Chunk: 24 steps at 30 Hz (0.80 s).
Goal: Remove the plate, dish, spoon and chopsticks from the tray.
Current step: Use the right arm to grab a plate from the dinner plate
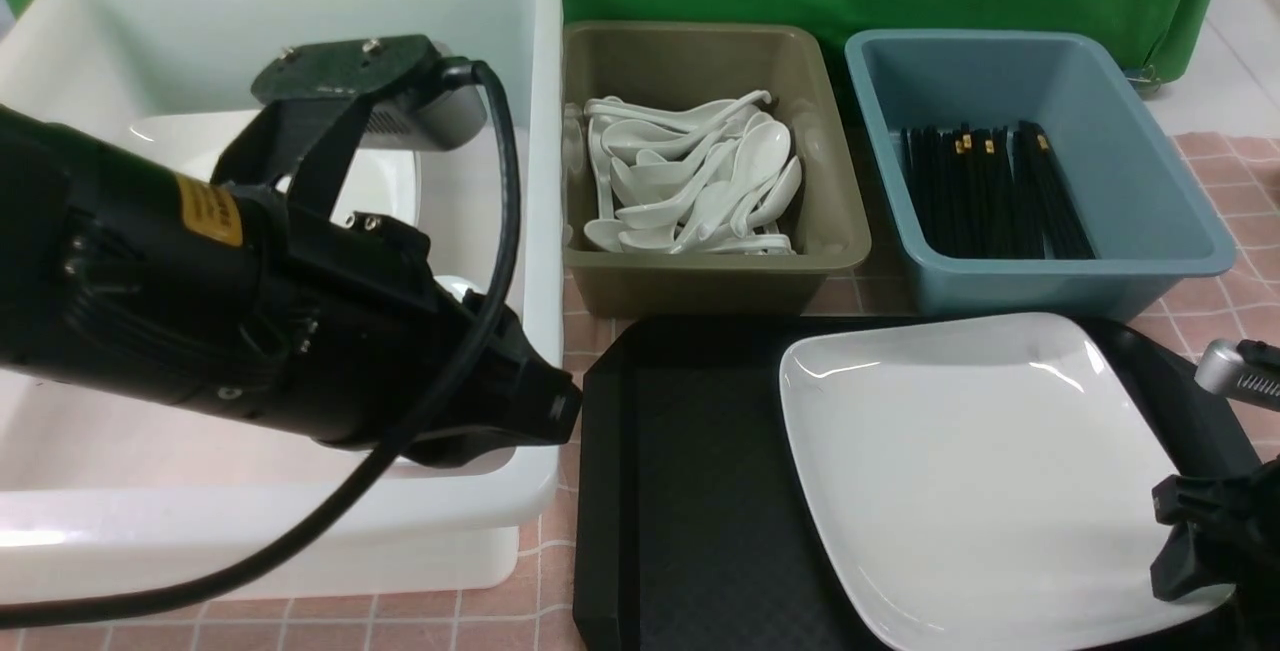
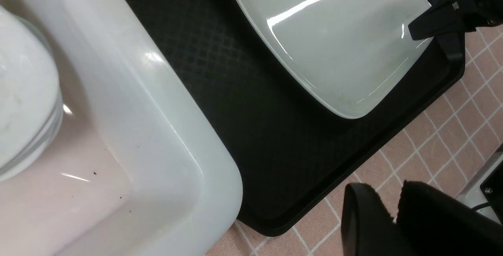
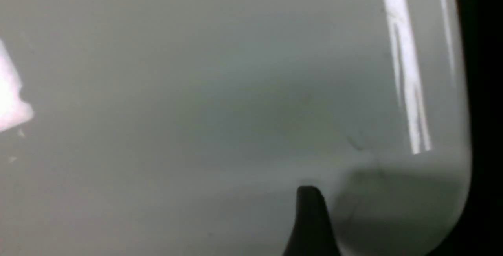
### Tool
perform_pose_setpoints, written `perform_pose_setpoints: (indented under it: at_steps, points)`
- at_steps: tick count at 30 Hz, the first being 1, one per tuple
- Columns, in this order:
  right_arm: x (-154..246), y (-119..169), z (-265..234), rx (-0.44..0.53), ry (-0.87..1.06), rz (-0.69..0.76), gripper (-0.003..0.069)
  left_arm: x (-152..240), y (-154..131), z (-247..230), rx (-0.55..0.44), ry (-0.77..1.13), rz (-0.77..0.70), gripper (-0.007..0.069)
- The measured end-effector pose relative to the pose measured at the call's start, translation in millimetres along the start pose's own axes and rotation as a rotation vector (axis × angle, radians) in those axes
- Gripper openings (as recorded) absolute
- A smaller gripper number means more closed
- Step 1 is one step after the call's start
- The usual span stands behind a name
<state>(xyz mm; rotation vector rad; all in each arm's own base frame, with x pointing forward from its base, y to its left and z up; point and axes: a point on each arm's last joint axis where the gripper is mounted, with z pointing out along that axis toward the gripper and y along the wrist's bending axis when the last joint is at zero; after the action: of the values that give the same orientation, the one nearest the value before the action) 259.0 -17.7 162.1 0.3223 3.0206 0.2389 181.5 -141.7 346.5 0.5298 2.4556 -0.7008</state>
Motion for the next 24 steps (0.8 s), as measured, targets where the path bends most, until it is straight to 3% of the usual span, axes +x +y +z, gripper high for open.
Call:
perform_pose_setpoints:
  at_steps: [7, 14, 16, 18, 24]
  points:
    - [-7, 0, 1, -0.007, -0.075, 0.054, 0.0509, 0, 0, 0, 0.0, 0.0, 0.001, 0.0134]
    - [-6, -2, 17, -0.009, -0.029, 0.077, 0.0503, 0, 0, 0, 0.0, 0.0, 0.001, 0.0145]
    - [-6, -2, 19, -0.01, -0.023, 0.081, 0.046, 0, 0, 0, 0.0, 0.0, 0.001, 0.0148]
    - [-7, -1, 20, -0.023, -0.02, 0.099, 0.0372, 0, 0, 0, 0.0, 0.0, 0.001, 0.0154]
    - [-7, 0, 20, -0.035, -0.019, 0.111, 0.0349, 0, 0, 0, 0.0, 0.001, 0.003, 0.0158]
